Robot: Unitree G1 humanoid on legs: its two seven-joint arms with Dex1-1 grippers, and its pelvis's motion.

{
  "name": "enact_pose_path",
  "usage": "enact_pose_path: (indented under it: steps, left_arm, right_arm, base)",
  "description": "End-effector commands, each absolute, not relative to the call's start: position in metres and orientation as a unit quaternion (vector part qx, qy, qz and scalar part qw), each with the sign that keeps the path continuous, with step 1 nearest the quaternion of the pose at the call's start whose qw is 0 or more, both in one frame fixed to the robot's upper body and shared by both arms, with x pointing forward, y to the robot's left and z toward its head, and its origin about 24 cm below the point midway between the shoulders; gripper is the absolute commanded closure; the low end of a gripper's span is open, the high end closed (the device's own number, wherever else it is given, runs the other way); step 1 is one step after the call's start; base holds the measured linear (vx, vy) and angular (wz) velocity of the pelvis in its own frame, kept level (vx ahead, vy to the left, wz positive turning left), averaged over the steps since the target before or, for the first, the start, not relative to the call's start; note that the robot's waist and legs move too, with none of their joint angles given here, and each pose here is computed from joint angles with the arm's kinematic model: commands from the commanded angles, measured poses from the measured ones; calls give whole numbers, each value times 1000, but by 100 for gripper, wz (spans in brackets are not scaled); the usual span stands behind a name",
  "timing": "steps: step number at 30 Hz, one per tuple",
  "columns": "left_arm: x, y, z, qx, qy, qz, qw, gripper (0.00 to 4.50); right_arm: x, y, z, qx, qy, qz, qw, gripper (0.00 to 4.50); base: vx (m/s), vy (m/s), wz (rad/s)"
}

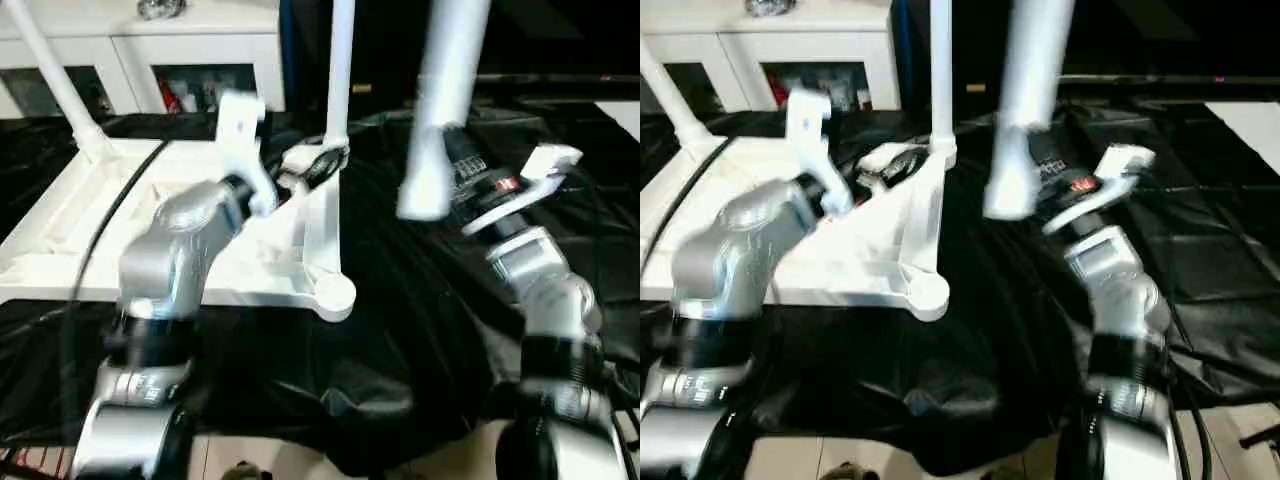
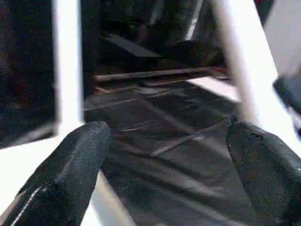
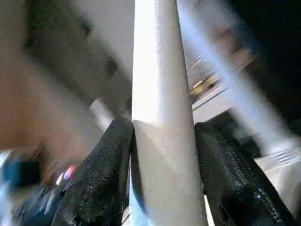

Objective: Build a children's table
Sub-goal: Pick table leg

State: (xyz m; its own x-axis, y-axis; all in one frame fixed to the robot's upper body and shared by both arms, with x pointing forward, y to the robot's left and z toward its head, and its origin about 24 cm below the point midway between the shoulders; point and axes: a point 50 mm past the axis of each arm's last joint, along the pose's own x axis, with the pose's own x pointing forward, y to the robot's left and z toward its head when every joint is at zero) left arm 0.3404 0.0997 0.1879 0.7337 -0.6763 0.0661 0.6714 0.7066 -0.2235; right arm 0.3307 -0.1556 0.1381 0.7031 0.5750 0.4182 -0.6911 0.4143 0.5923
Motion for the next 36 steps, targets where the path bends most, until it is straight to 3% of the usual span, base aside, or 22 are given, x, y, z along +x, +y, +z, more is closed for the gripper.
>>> enact_pose_path:
  steps: [1,7,15,18,28,29,36]
  left_arm:
    - [342,95,191,-167,28,-379,910,0]
    - [344,83,201,-267,30,-405,874,0]
    - [342,77,200,-289,51,-407,865,0]
    - [341,76,201,-311,51,-409,856,18]
    - [340,76,198,-312,64,-400,859,103]
    - [338,76,192,-279,76,-397,871,114]
    - [337,73,185,-254,88,-395,878,153]
  right_arm:
    - [322,-144,152,385,-87,431,811,270]
    - [313,-134,151,369,-61,466,802,270]
    - [307,-121,146,336,-33,490,804,270]
    - [308,-114,140,299,-15,485,822,274]
    - [313,-111,138,268,-11,465,844,356]
    - [315,-114,138,259,-11,458,851,364]
    - [316,-115,135,246,-8,451,858,431]
  base:
    - [0,0,0]
    - [0,0,0]
    - [0,0,0]
    - [0,0,0]
    - [0,0,0]
    - [0,0,0]
    - [0,0,0]
